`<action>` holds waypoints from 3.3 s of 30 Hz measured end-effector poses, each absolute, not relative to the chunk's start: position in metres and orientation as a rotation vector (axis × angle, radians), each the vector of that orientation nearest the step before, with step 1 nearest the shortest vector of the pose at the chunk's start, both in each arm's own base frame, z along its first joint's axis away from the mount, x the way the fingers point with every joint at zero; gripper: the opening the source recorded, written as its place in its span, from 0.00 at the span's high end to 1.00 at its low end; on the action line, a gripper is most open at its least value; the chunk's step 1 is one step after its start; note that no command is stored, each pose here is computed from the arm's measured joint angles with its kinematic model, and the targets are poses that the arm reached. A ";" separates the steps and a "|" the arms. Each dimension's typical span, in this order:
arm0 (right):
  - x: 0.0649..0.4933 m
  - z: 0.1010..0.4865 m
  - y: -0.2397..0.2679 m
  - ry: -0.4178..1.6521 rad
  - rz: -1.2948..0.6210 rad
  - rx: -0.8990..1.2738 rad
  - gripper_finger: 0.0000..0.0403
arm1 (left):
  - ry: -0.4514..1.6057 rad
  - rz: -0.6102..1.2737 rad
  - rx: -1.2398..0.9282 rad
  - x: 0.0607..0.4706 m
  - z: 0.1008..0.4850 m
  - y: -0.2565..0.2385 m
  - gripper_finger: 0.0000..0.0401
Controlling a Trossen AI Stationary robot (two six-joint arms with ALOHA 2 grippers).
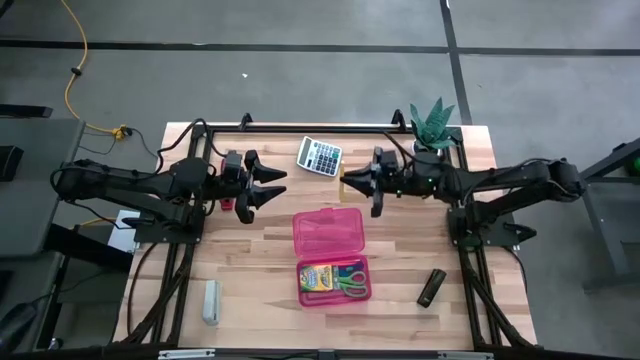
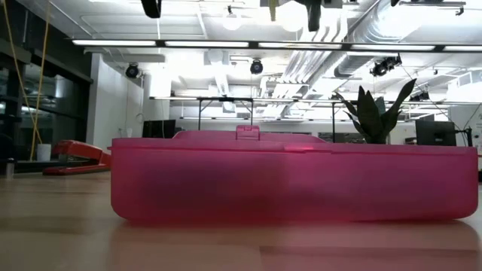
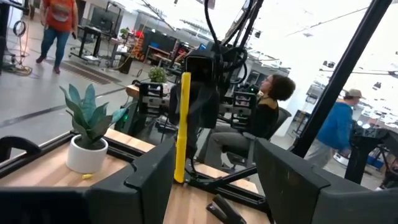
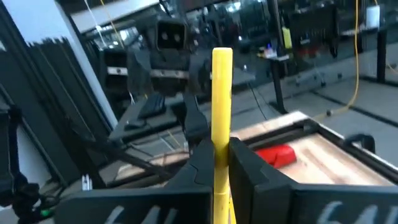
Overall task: Pack school essentials
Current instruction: Put the yellow pen into the pink supply box, then return to Home Position
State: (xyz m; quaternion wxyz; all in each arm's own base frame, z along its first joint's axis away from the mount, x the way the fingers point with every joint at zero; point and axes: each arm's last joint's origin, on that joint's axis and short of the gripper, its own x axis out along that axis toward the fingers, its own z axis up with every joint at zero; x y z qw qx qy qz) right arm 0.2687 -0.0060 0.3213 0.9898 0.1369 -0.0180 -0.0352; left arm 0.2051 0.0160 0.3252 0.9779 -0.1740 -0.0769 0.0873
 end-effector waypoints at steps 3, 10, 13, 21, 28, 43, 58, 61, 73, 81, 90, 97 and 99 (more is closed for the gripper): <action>0.269 0.324 -0.007 -0.076 -0.064 0.271 1.00 | -0.157 0.175 -0.368 0.205 0.325 0.016 0.48; 0.268 0.322 -0.007 -0.072 -0.062 0.281 1.00 | -0.155 0.179 -0.345 0.205 0.325 0.016 0.48; 0.268 0.322 -0.007 -0.070 -0.062 0.288 1.00 | -0.154 0.179 -0.341 0.205 0.325 0.016 0.48; 0.270 0.319 -0.005 -0.048 -0.017 0.326 1.00 | -0.155 0.180 -0.341 0.205 0.325 0.016 0.48; 0.295 0.272 0.028 0.248 0.165 0.442 1.00 | -0.155 0.182 -0.341 0.205 0.325 0.016 0.48; 0.335 0.197 0.076 0.713 0.329 0.308 1.00 | -0.155 0.182 -0.342 0.205 0.325 0.016 0.48; 0.332 0.190 0.064 0.808 0.398 0.148 1.00 | -0.155 0.181 -0.345 0.205 0.325 0.016 0.48; 0.332 0.181 0.064 0.863 0.390 0.150 1.00 | -0.156 0.181 -0.345 0.205 0.325 0.016 0.48; 0.333 0.166 0.064 0.917 0.352 0.139 0.97 | -0.156 0.181 -0.345 0.205 0.325 0.016 0.48; 0.333 0.166 0.064 0.921 0.348 0.145 0.78 | -0.156 0.181 -0.344 0.205 0.325 0.016 0.48; 0.317 0.195 0.056 1.020 0.321 0.138 0.58 | -0.155 0.181 -0.341 0.205 0.325 0.016 0.48; 0.257 0.222 0.033 0.923 0.113 0.182 0.58 | -0.128 0.186 -0.341 0.205 0.323 0.016 0.48; 0.237 0.220 0.027 0.837 0.028 0.247 0.59 | -0.125 0.186 -0.340 0.205 0.322 0.016 0.48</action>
